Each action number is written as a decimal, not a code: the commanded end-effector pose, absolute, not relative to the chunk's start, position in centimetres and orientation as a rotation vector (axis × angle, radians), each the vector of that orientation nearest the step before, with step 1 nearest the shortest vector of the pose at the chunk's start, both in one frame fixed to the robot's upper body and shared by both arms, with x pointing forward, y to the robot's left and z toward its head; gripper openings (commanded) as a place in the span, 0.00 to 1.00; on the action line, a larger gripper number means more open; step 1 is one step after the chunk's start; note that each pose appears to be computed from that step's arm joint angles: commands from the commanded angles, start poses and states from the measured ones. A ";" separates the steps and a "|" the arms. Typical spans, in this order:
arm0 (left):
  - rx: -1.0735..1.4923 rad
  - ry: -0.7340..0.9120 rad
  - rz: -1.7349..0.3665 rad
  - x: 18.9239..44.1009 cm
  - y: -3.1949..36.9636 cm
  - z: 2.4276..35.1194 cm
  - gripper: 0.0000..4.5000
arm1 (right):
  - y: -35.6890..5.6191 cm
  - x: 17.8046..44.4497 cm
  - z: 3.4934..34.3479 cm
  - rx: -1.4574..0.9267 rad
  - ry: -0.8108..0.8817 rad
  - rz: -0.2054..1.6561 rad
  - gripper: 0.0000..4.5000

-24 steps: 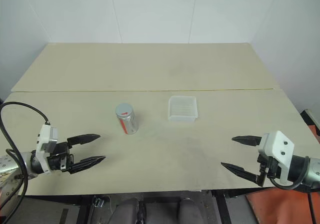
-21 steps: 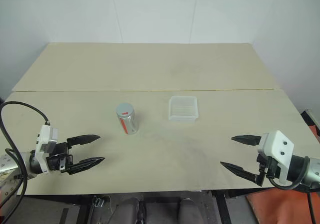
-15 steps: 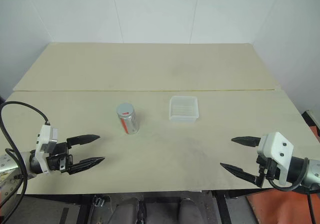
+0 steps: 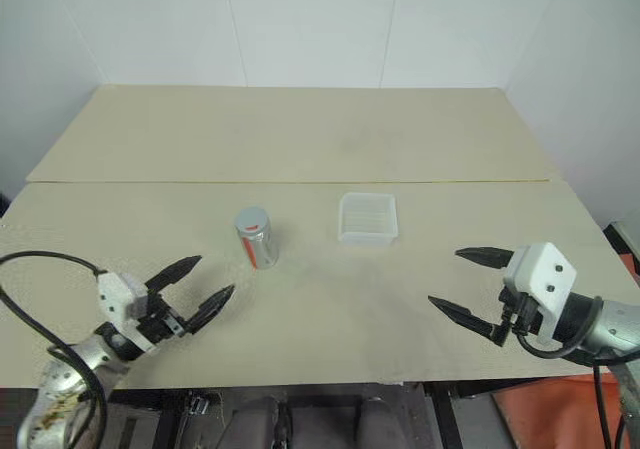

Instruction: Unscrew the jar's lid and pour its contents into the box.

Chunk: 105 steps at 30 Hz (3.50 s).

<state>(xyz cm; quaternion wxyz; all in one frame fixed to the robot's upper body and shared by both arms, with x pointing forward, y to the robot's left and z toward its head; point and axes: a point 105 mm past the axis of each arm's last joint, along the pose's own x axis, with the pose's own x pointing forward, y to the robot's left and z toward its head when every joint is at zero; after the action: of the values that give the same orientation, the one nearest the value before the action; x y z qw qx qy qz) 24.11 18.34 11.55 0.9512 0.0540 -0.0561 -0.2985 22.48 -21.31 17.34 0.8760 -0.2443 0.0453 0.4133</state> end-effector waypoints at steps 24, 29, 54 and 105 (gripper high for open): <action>0.095 -0.281 -0.448 29.1 13.8 10.2 1.00 | -19.2 23.0 18.3 -0.546 0.006 0.875 0.99; 0.129 -0.300 -0.405 30.1 13.7 10.1 1.00 | -19.3 22.9 18.4 -0.549 0.007 0.872 0.99; 0.105 -0.347 -0.356 32.3 11.7 9.7 1.00 | -19.9 22.8 18.4 -0.574 0.027 0.859 0.99; -0.060 -0.390 -0.902 31.6 5.7 15.5 0.42 | -5.2 28.9 23.3 -0.214 -0.210 0.916 1.00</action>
<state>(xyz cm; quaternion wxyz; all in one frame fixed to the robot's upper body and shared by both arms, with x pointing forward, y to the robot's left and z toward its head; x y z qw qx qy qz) 31.85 5.96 13.78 0.8883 -0.0390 -0.1527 -0.4314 29.02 -5.40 22.16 0.8873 -0.0944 -0.0769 0.4449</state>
